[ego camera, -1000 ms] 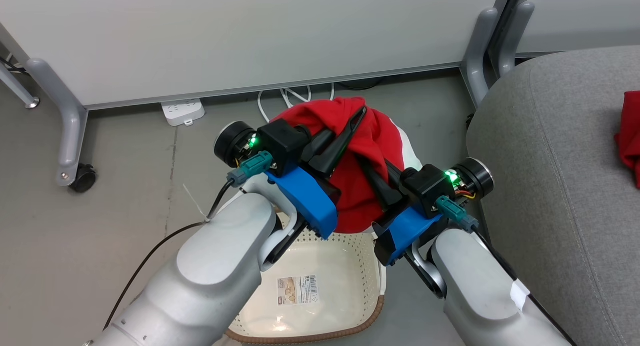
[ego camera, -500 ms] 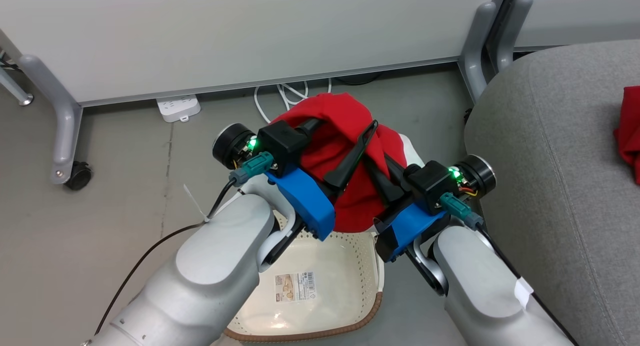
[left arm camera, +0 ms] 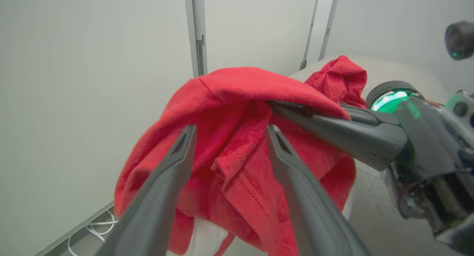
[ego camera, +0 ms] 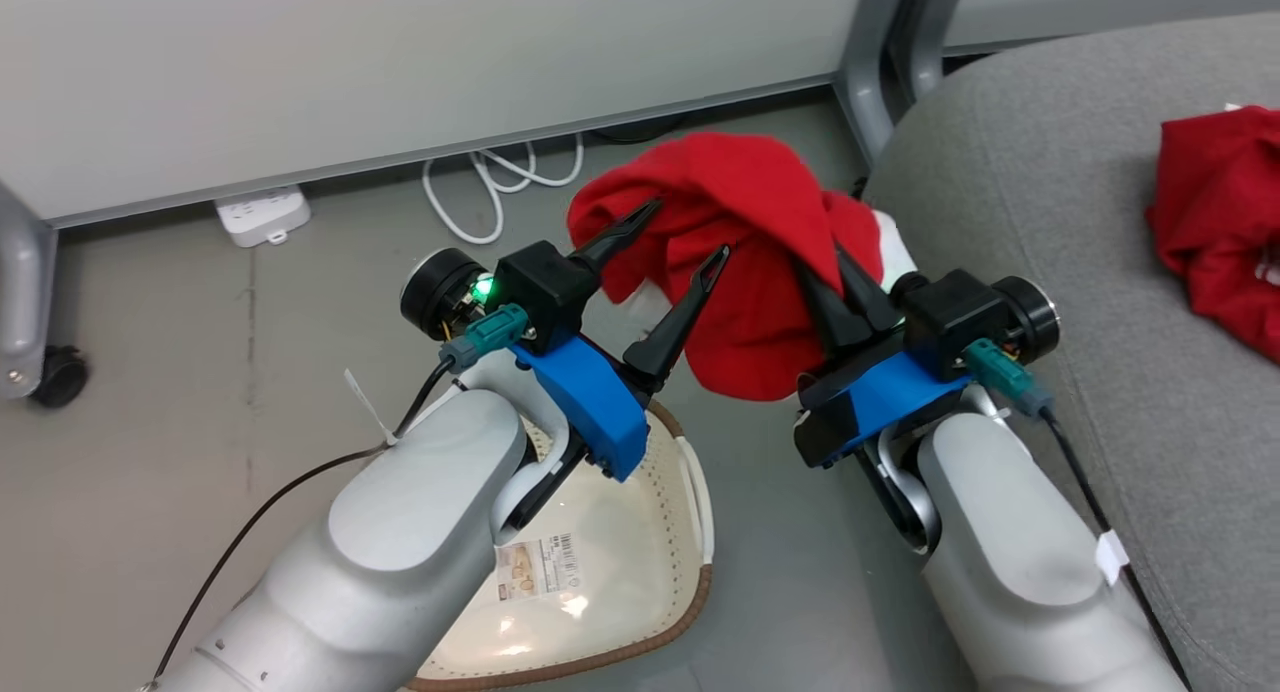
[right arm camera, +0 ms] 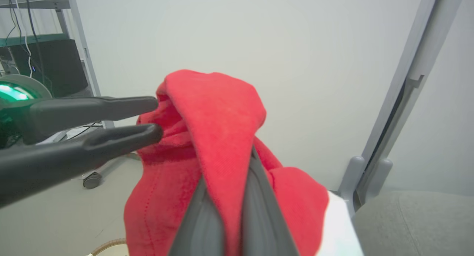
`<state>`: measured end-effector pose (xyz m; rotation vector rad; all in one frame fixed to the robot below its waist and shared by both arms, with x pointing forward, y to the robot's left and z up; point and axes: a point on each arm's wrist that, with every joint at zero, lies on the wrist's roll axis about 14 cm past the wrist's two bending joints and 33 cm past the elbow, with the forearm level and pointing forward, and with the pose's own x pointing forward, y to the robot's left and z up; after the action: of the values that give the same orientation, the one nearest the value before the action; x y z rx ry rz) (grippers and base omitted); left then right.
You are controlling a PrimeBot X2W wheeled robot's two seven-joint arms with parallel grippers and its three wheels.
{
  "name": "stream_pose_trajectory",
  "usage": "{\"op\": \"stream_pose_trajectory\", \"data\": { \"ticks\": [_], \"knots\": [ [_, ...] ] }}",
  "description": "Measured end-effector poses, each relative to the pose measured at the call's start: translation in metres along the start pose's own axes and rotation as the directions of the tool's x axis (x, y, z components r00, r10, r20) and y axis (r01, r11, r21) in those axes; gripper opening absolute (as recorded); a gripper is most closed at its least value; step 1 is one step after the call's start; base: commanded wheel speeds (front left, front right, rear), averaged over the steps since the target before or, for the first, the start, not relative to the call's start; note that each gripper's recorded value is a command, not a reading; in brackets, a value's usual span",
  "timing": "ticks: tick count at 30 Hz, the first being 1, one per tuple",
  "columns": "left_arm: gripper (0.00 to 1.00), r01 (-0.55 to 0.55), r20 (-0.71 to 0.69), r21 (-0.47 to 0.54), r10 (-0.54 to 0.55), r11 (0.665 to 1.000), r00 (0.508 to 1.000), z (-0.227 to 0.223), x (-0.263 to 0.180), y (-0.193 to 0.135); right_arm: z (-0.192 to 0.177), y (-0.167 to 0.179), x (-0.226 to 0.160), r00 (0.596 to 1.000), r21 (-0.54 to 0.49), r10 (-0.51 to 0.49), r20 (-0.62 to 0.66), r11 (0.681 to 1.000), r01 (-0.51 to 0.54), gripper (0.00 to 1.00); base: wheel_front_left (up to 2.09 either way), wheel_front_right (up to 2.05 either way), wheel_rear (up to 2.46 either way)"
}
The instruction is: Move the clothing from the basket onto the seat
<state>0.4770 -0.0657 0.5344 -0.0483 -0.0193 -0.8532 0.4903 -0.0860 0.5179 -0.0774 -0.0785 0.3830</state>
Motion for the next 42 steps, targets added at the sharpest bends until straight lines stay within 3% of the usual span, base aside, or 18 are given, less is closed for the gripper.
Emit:
{"op": "stream_pose_trajectory", "data": {
  "ticks": [14, 23, 35, 42],
  "knots": [
    [1.00, 0.189, -0.010, -0.026, -0.189, 0.982, 0.982, -0.019, 0.034, -0.055, 0.004, -0.089, -0.048, 0.963, 0.005, -0.271, 0.010, 0.963, 0.271, 0.00, 0.00, 0.00, 0.00],
    [1.00, 0.298, -0.011, -0.063, -0.299, 0.952, 0.954, -0.029, 0.046, -0.094, 0.000, -0.129, -0.095, 0.907, -0.012, -0.422, -0.003, 0.907, 0.422, 0.00, 0.00, 0.00, 0.00],
    [1.00, 0.403, -0.008, -0.093, -0.405, 0.911, 0.914, -0.039, 0.055, -0.130, -0.016, -0.167, -0.161, 0.806, -0.034, -0.590, -0.055, 0.807, 0.589, 0.00, 0.00, 0.00, 0.00],
    [1.00, 0.433, -0.011, -0.108, -0.436, 0.895, 0.900, -0.046, 0.058, -0.140, -0.020, -0.173, -0.175, 0.782, -0.034, -0.619, -0.074, 0.785, 0.619, 0.00, 0.00, 0.00, 0.00]
  ]
}}
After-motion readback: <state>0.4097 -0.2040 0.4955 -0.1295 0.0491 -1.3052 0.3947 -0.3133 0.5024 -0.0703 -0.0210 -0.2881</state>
